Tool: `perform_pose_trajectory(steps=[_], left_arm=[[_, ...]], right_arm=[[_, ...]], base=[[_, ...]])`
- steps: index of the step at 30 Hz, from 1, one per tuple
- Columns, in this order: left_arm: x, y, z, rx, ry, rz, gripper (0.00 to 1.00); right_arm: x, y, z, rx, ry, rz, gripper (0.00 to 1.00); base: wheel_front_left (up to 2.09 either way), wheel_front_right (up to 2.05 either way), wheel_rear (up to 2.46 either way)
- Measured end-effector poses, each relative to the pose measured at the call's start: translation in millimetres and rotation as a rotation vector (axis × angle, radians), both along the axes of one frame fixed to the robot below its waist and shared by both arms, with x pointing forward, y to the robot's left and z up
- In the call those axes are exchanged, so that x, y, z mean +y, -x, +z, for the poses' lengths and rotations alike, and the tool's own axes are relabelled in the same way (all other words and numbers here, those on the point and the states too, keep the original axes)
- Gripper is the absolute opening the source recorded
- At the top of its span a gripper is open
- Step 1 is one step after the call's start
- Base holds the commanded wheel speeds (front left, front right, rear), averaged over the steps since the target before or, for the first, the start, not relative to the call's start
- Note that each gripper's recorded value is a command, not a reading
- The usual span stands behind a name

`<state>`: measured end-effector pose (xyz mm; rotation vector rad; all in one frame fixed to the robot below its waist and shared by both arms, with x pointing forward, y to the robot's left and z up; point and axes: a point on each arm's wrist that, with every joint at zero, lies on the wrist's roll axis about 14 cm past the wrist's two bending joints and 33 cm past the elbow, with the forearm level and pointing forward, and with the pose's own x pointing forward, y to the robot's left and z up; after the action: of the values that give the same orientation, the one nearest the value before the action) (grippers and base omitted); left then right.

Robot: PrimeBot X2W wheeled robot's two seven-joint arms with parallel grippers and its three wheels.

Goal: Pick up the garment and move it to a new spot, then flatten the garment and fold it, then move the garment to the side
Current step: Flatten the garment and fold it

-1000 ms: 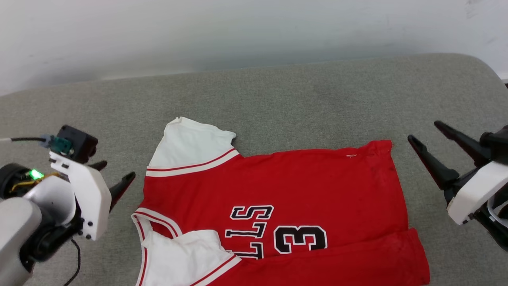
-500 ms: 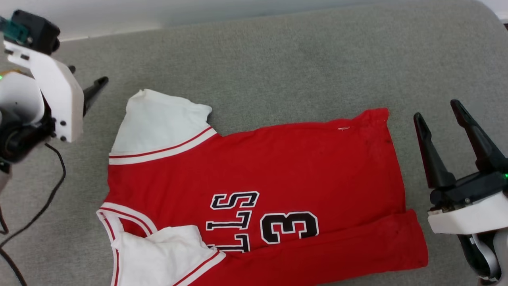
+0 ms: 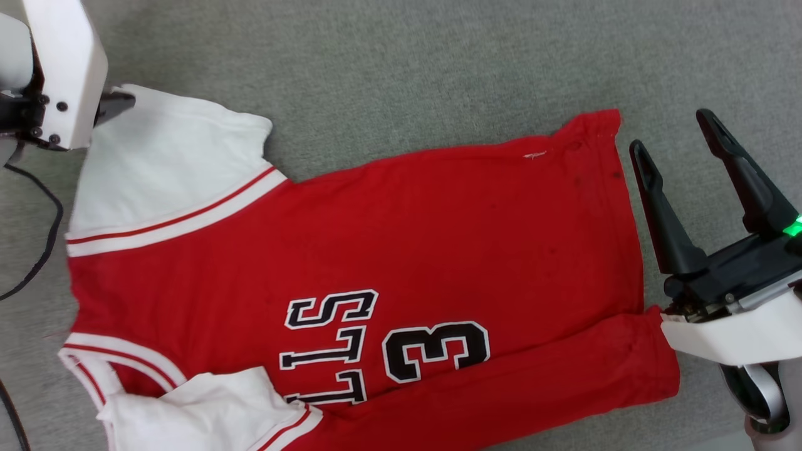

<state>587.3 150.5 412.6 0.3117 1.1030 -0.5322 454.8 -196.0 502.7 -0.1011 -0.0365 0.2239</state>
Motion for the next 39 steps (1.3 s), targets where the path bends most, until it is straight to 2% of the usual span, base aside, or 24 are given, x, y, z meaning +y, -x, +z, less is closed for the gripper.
perform_pose_trajectory(steps=[4,8,9,10,14,17,21,27,33,39], left_arm=[[-2,7,-34,0.105,-0.057,-0.035,1.0],[-5,7,-43,0.126,-0.057,-0.051,1.0],[-5,8,-43,0.125,-0.057,-0.055,0.19],[-3,10,-43,0.127,-0.059,-0.052,0.0],[-4,14,-33,0.09,-0.043,-0.062,0.0],[-4,20,-20,0.056,-0.03,-0.069,0.0],[-10,26,9,-0.023,-0.002,-0.093,0.0],[-16,44,39,-0.098,0.034,-0.134,0.0],[-16,60,49,-0.126,0.042,-0.163,0.0],[-16,64,45,-0.139,0.047,-0.181,0.0]], right_arm=[[-4,-6,-14,0.033,0.016,-0.005,1.0],[-9,-8,-24,0.061,0.026,-0.015,1.0],[-11,-7,-26,0.072,0.029,-0.019,1.0],[-13,-7,-27,0.078,0.029,-0.022,1.0],[-19,-12,-16,0.066,0.059,-0.021,1.0],[-24,-18,-4,0.08,0.129,-0.001,1.0],[-28,-24,4,0.186,0.247,0.053,1.0],[-25,-24,-10,0.502,0.377,0.153,1.0],[-28,-24,-32,0.801,0.482,0.208,1.0],[-26,-30,-65,1.012,0.493,0.225,1.0]], base=[[0.0,0.0,0.0],[0.0,0.0,0.0],[0.0,0.0,0.0],[0.0,0.0,0.0],[0.0,0.0,0.0],[0.0,0.0,0.0],[0.0,0.0,0.0],[0.0,0.0,0.0],[0.0,0.0,0.0],[0.0,0.0,0.0]])
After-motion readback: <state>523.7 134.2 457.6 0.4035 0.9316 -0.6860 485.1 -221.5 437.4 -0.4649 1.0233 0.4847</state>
